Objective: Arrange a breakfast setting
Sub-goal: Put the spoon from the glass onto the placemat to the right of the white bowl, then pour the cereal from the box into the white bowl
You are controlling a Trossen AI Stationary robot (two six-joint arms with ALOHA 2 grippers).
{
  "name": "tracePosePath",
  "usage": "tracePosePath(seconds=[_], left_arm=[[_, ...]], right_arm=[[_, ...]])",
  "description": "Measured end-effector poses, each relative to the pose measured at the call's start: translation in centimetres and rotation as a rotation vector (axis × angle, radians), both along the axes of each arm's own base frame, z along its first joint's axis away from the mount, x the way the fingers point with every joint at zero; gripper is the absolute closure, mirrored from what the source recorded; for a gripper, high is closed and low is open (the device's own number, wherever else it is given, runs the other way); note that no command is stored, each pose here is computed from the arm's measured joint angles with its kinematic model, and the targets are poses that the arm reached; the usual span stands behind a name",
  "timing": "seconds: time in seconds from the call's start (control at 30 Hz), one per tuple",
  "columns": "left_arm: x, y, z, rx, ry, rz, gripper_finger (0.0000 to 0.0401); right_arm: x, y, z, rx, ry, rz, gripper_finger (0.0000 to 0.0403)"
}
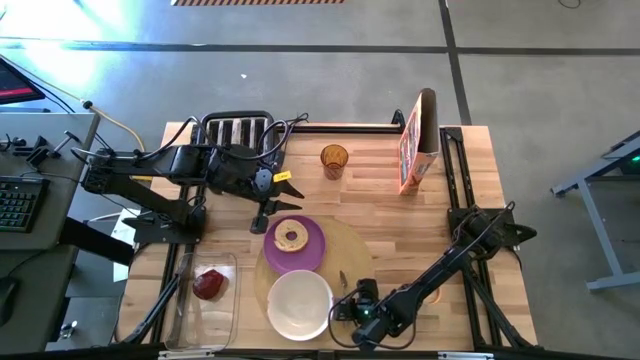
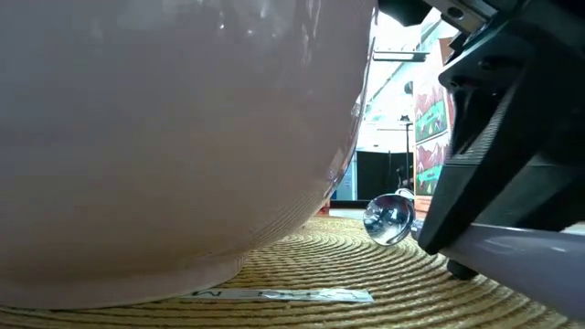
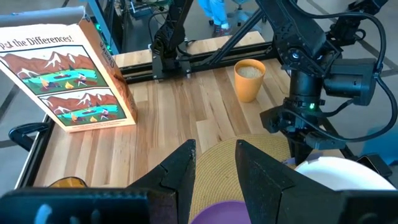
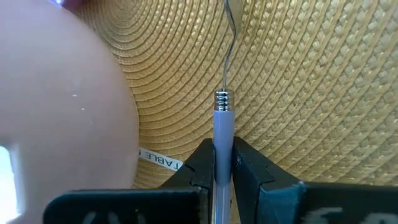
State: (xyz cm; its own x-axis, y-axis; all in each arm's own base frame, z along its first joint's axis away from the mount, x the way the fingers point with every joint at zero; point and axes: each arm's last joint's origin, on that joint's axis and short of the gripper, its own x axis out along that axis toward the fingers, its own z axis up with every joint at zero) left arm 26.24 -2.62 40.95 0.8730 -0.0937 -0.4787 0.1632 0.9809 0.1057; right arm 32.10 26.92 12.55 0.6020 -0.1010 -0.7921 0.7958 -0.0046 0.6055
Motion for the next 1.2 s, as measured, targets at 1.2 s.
tracePosePath(seconds=[1.2], left_arm=[[-0.21,0.02,-0.38,0.005,0.044,0.0,0.0297]], right_arm=[[0.62,-0.72,-0.05,-0.012,0.01,0.009,0.0303]])
